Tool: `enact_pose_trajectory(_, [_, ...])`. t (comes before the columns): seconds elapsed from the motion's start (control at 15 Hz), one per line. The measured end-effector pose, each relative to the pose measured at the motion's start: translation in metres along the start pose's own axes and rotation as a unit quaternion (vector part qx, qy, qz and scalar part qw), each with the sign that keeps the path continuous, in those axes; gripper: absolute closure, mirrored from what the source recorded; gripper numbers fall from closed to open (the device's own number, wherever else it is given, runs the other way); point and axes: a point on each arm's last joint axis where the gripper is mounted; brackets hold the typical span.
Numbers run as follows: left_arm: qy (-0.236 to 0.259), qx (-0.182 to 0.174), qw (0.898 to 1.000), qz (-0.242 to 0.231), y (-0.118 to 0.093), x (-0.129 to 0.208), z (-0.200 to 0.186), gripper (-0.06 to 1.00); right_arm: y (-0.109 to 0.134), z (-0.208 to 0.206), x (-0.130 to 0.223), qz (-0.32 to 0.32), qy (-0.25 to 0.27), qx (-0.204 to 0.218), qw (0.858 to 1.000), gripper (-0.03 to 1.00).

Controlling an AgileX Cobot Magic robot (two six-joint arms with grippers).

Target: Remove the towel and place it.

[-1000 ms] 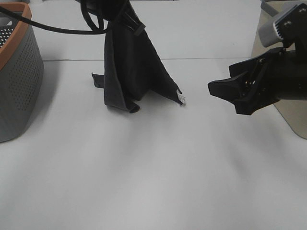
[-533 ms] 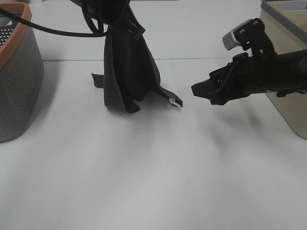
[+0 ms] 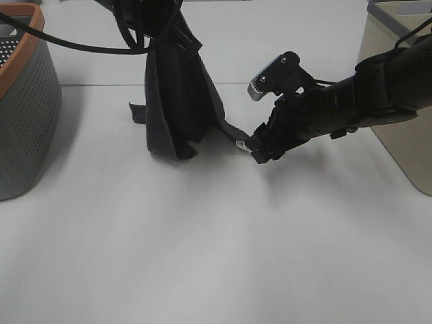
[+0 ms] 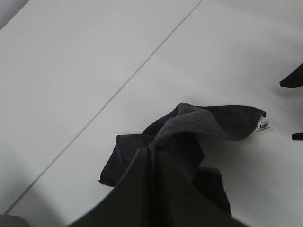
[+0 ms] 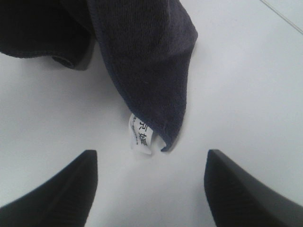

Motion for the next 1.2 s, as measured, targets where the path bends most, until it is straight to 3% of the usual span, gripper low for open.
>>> enact_pose_trajectory(0.93, [0.0,0.0,1.0,0.0,0.0,0.0,0.0,0.94,-0.009,0.078,-0.001,0.002,0.017,-0.006,1.0,0.34])
enact_pose_trajectory(1.2, [-0.001,0.004,1.0,-0.008,-0.001,0.0,0.0,0.94,-0.013,0.086,-0.006,0.038,0.014,0.007,0.999,0.44])
Point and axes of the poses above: a point on each arm's last joint axis where the gripper is mounted, z pointing out along that axis toward the gripper, y along the wrist's bending axis when the last joint is at zero, x = y × z, and after that the axes turned 8 degrees about z, right-handed
